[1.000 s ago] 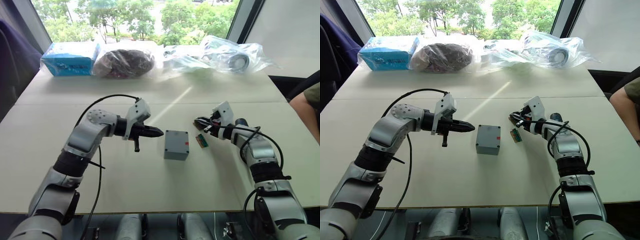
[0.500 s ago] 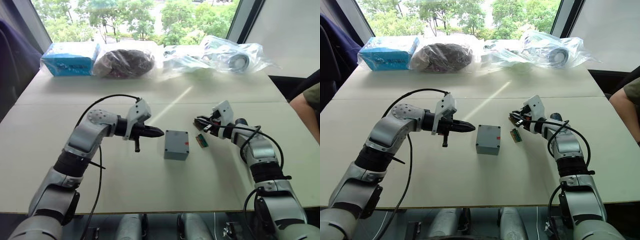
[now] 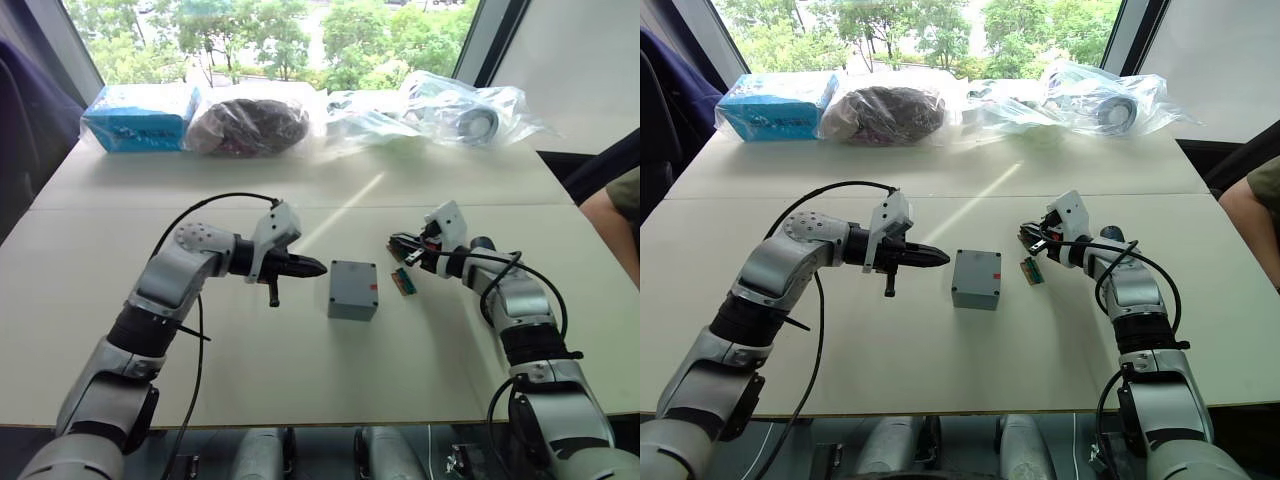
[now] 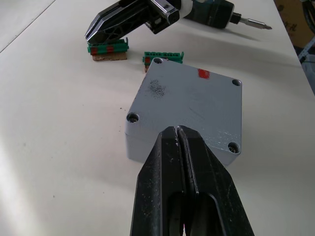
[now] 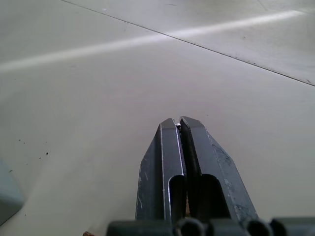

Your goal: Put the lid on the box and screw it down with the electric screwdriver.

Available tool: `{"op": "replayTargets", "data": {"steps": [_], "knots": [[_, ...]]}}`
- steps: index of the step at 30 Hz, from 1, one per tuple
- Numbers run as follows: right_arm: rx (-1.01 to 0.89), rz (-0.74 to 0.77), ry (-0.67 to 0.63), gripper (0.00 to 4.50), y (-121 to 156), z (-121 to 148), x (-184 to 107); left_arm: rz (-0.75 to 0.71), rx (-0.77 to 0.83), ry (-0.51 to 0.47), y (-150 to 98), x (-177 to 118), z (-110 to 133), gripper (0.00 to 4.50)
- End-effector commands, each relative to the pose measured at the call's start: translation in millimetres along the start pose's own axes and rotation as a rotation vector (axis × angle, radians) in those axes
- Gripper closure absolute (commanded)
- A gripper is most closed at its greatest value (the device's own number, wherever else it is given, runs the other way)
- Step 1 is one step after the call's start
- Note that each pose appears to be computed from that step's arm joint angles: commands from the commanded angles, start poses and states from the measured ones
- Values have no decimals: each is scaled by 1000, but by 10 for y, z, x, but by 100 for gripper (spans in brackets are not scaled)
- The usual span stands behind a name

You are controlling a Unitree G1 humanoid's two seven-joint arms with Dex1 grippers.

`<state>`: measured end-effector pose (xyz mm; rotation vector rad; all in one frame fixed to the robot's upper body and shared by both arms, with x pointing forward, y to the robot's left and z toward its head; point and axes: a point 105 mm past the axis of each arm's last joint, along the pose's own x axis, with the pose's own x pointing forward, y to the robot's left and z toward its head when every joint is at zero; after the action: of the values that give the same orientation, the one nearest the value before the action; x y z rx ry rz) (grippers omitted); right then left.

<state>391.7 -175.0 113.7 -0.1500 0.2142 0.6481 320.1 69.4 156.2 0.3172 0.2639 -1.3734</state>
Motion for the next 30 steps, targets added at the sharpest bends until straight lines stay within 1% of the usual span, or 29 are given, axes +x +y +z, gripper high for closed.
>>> {"op": "replayTargets", "data": {"steps": [1,12,16,19,22,25,27,30], "knots": [[-41,-25,-69,447,-69,218,-56,-4,30,-24,-4,-8,92,450],[-38,-51,-174,447,-159,562,-141,-2,19,-54,19,-32,158,450],[-60,-29,-205,447,-98,710,-182,-6,13,-72,16,-73,210,450],[-71,37,-227,447,79,829,-261,-23,5,-78,-16,-138,249,450],[-73,155,-223,447,403,867,-396,-59,14,-40,-98,-239,220,450],[-65,240,-205,447,699,808,-514,-96,20,-1,-185,-319,182,450],[-57,271,-174,447,818,723,-549,-102,22,6,-199,-332,178,450],[-40,286,-142,447,924,605,-573,-104,23,2,-204,-327,194,450]]}}
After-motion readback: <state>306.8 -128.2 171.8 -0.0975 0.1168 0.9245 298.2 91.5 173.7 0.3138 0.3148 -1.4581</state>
